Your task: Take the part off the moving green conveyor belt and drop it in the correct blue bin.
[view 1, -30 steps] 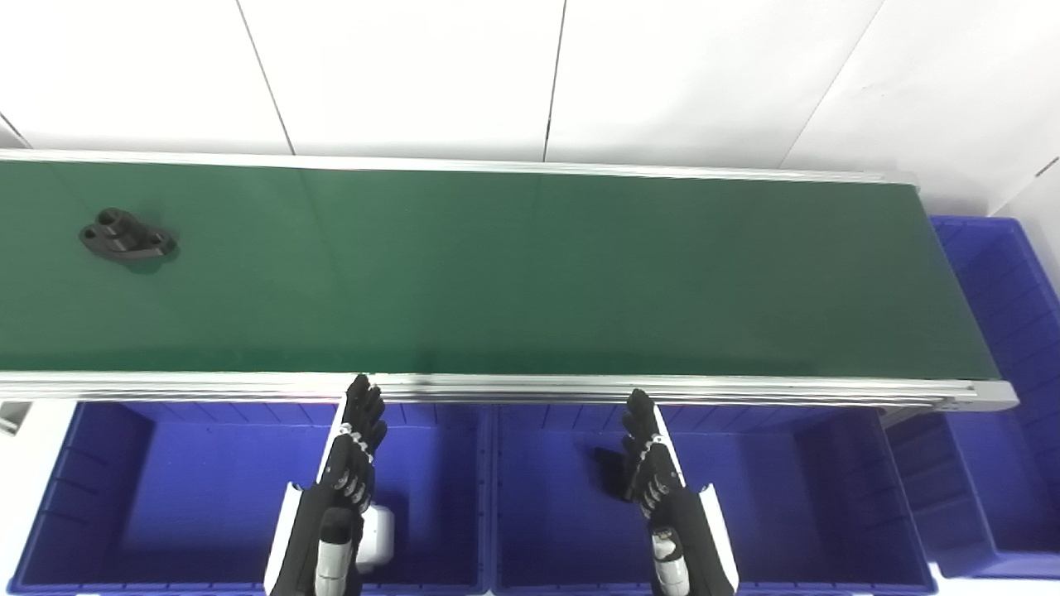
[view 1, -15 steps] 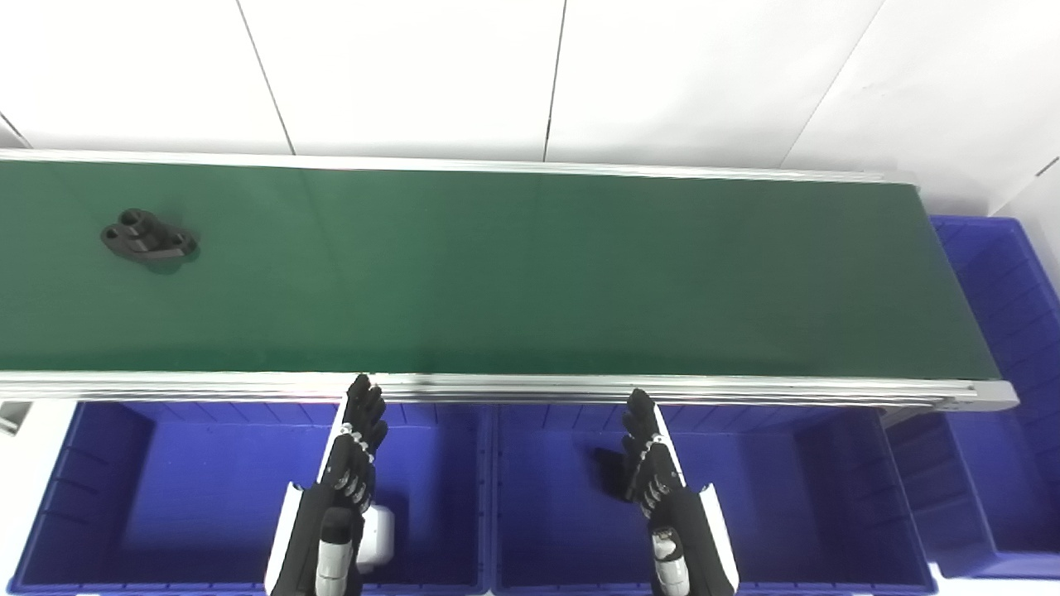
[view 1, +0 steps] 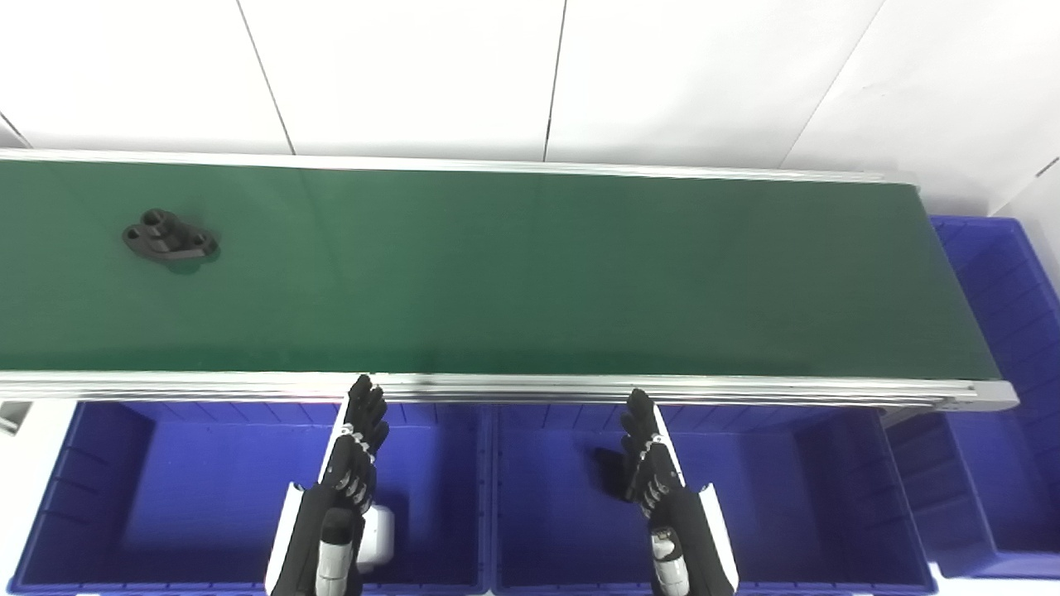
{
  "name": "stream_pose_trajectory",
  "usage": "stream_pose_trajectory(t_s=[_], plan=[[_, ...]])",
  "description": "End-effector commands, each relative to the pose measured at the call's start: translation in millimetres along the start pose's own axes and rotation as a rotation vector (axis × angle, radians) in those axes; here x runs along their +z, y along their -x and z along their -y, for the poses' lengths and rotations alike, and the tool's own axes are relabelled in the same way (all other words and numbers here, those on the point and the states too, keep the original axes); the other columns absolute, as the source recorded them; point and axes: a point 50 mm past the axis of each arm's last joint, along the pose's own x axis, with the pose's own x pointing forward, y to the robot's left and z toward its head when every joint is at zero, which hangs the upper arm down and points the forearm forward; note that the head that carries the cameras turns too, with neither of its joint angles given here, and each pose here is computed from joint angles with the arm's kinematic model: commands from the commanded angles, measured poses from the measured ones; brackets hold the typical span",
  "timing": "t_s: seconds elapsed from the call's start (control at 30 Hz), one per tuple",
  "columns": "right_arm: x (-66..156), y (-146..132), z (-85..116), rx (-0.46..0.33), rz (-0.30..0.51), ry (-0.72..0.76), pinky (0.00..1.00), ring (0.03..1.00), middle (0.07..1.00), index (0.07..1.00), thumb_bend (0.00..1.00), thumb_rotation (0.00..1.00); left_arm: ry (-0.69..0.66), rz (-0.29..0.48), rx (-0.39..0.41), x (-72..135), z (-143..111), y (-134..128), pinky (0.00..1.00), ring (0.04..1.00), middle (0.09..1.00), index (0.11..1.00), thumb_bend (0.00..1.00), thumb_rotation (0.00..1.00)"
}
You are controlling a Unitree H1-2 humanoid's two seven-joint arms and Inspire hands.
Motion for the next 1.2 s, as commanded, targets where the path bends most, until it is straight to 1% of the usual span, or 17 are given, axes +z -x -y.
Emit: stream_pose_trajectory(t_s=[0.0,0.57,0.87,1.03,1.17], plan=[[5,-1,-1,0.003,0.023,-0.001,0.98,0.989,1.000,1.000,1.00,1.00,0.007,0.035,-0.007,5,1,1,1.00,1.000,1.000,1.000,0.83,1.00],[4,-1,-1,0.001,0.024,-0.002,0.99,0.988,1.000,1.000,1.00,1.00,0.010,0.039,-0.011,5,2,0,1.00,1.000,1.000,1.000,0.84,1.00],[4,-1,-1,-0.002,0.026,0.004,0.99,0.985,1.000,1.000,1.00,1.00,0.010,0.039,-0.008,4,1,1,1.00,1.000,1.000,1.000,0.82,1.00],[1,1,1,-0.001,0.027,-0.006,1.00,0.986,1.000,1.000,1.00,1.00,0.001,0.039,-0.006,1,3,2,1.00,1.000,1.000,1.000,0.83,1.00],[-8,4,5,-0.007,0.026,-0.014,1.00,0.989,1.000,1.000,1.00,1.00,0.010,0.028,-0.007,-5,8,4,1.00,1.000,1.000,1.000,0.82,1.00]])
